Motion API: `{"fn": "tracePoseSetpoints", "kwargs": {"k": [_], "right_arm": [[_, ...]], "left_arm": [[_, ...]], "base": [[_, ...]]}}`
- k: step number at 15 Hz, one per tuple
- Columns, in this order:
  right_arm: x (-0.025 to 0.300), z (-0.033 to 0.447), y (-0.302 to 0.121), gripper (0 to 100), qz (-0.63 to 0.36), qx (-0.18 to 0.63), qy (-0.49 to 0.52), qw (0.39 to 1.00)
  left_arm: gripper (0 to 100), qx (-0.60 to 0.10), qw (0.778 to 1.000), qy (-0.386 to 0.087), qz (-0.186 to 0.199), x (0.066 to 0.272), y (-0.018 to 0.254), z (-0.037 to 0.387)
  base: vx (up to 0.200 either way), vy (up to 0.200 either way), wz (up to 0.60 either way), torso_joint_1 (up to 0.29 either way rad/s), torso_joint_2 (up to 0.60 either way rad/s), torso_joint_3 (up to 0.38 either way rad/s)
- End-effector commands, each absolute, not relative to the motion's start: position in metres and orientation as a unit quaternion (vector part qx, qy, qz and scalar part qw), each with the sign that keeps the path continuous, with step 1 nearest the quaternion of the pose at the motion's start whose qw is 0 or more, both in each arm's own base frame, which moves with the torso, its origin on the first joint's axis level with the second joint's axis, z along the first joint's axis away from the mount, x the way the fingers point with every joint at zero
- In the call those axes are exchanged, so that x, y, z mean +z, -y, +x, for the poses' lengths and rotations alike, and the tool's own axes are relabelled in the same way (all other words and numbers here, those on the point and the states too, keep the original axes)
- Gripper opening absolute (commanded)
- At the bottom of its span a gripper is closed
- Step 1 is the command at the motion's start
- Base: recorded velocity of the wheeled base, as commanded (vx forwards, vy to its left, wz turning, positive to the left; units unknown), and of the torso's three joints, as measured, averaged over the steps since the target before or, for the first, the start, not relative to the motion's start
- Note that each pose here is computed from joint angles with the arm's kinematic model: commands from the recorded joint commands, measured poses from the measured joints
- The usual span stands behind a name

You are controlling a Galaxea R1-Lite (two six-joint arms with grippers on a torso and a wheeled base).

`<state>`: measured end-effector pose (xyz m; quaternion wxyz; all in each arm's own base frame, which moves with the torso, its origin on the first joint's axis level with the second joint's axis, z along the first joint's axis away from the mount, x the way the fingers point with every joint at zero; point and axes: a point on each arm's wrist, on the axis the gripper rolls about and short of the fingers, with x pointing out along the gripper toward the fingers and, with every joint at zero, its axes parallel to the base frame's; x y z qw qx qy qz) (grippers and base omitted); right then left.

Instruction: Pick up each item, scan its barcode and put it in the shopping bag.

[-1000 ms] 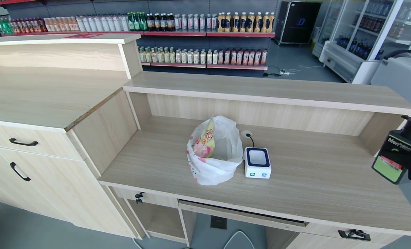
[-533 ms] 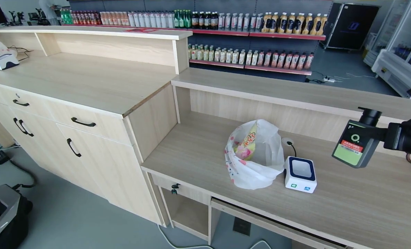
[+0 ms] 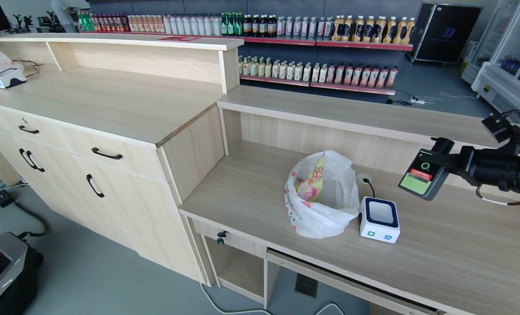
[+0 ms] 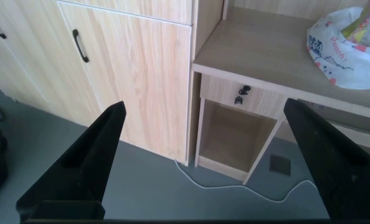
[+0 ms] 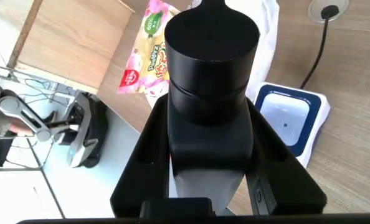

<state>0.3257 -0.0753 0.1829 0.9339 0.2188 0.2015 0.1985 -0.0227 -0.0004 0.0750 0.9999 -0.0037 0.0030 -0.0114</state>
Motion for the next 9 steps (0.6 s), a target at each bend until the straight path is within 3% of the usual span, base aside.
{"fn": "tracePoseSetpoints", "kwargs": {"k": [1, 4, 9], "right_arm": [[0.161, 0.340, 0.084, 0, 0.237, 0.206, -0.225, 0.922], [0.149, 0.343, 0.090, 0, 0.245, 0.246, -0.234, 0.908], [0.113, 0.348, 0.108, 0, 0.175, 0.310, -0.226, 0.907]], "left_arm": [[100, -0.011, 1.000, -0.003, -0.004, 0.075, 0.000, -0.023], [100, -0.011, 1.000, -0.003, -0.004, 0.075, 0.000, -0.023], [100, -0.011, 1.000, -0.003, -0.004, 0.075, 0.000, -0.023]], "base": [[0.000, 0.000, 0.00, 0.000, 0.00, 0.000], [0.000, 0.000, 0.00, 0.000, 0.00, 0.000], [0.000, 0.000, 0.00, 0.000, 0.00, 0.000]]}}
